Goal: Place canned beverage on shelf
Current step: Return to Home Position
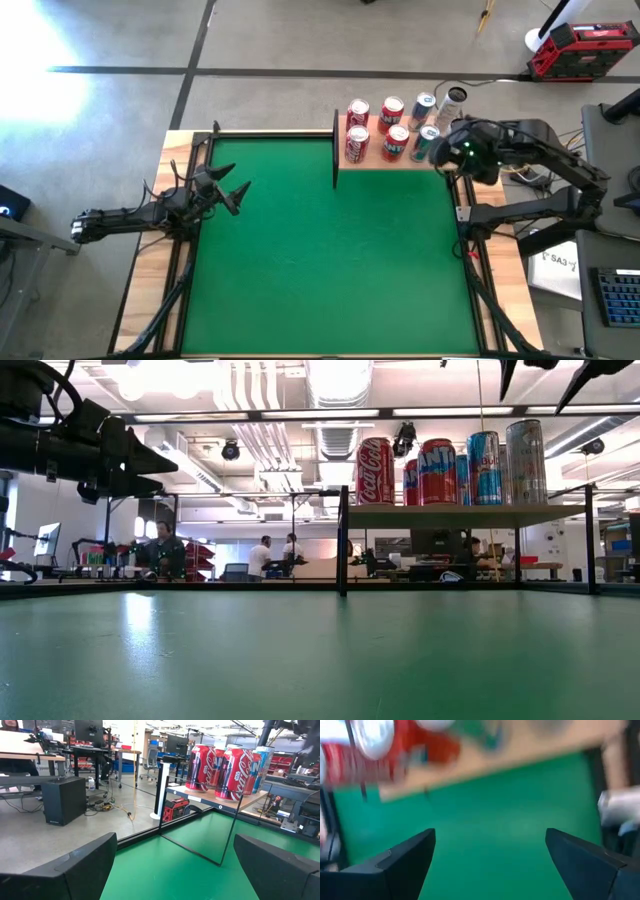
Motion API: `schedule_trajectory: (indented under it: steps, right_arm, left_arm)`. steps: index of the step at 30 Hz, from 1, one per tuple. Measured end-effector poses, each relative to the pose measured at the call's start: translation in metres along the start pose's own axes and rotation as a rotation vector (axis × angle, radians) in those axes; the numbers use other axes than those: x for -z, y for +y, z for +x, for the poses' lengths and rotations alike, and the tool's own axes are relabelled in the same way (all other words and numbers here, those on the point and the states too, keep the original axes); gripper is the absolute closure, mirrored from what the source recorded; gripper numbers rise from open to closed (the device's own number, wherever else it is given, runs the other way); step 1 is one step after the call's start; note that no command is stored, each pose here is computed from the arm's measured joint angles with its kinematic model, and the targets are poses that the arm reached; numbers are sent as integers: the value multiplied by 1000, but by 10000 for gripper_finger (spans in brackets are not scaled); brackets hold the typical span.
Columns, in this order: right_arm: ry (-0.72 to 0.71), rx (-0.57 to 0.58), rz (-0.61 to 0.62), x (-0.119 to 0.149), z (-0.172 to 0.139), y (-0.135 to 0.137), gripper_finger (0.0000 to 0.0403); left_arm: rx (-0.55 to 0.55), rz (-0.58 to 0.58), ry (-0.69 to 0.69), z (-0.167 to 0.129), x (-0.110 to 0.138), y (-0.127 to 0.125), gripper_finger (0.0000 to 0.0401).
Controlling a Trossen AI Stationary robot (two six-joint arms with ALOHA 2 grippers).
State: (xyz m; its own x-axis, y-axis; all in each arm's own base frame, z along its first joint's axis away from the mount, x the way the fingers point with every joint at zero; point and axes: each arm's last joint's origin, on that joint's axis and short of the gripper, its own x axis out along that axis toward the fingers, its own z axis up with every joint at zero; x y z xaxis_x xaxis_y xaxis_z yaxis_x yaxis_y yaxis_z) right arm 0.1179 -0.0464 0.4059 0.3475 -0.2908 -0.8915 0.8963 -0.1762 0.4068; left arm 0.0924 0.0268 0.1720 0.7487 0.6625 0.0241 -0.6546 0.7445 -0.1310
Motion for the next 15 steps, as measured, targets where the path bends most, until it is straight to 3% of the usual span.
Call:
schedule_trajectory:
  steps: [4,8,15]
  right_arm:
    - [230,4,-13,9,8,3,34]
    - [312,-5,-83,25,22,12,34]
    - [323,-265,-272,71,33,44,35]
  left_arm:
    - [0,0,0,0,0,0,15]
    - [0,0,0,0,0,0,15]
    - [0,0,0,0,0,0,15]
